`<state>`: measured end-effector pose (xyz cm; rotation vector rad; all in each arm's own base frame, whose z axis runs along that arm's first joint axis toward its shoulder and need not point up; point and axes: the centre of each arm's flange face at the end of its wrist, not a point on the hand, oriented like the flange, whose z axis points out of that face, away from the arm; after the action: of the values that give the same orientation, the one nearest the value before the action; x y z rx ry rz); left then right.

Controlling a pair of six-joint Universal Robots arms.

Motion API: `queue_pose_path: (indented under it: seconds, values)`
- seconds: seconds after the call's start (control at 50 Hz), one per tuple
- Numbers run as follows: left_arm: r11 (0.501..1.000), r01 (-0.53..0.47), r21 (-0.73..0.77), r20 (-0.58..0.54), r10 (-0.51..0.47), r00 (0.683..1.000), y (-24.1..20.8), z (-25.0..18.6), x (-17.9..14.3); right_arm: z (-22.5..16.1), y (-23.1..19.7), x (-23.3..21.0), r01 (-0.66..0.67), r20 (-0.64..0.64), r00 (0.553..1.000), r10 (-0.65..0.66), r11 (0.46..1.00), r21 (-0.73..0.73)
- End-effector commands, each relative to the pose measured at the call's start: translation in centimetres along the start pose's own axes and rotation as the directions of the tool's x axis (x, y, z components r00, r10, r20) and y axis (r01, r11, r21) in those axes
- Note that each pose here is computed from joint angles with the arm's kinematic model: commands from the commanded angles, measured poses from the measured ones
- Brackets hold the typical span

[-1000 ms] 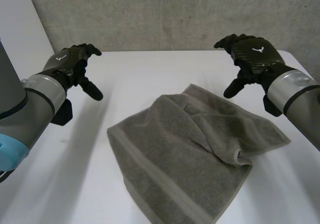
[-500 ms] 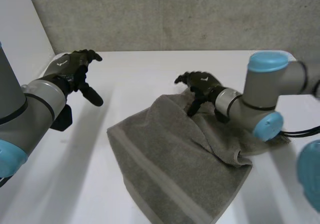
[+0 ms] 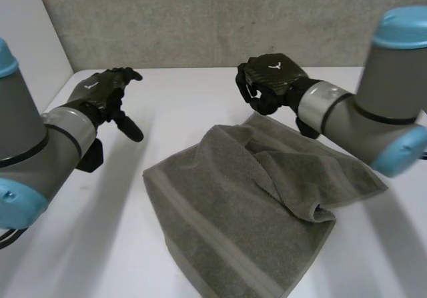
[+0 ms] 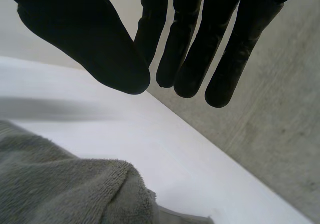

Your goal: Fold the towel.

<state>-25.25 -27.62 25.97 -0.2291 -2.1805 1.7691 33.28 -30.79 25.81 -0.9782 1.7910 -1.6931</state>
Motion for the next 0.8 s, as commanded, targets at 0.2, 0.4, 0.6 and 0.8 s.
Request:
queue_pose_path:
  seconds: [0.2,0.4,0.6,0.8]
  values:
    - [0.983,0.007,-0.183,-0.137,-0.033,0.99,5.1,4.5,1.3,-5.3,-0.9,-1.8,0.159,-0.005,0.987,-0.159,0.986,-0.04]
    - [0.98,0.009,-0.197,-0.129,-0.035,0.991,4.6,2.3,1.1,3.9,7.1,1.2,-0.074,-0.075,0.995,0.066,0.991,-0.111]
    - [0.981,0.006,-0.195,-0.13,-0.032,0.991,4.1,-1.2,0.9,8.1,12.6,2.2,-0.165,-0.091,0.984,0.156,0.981,-0.102]
    - [0.984,0.002,-0.175,-0.134,-0.026,0.991,3.9,-1.9,0.9,8.9,13.9,2.2,-0.169,-0.078,0.984,0.162,0.981,-0.097]
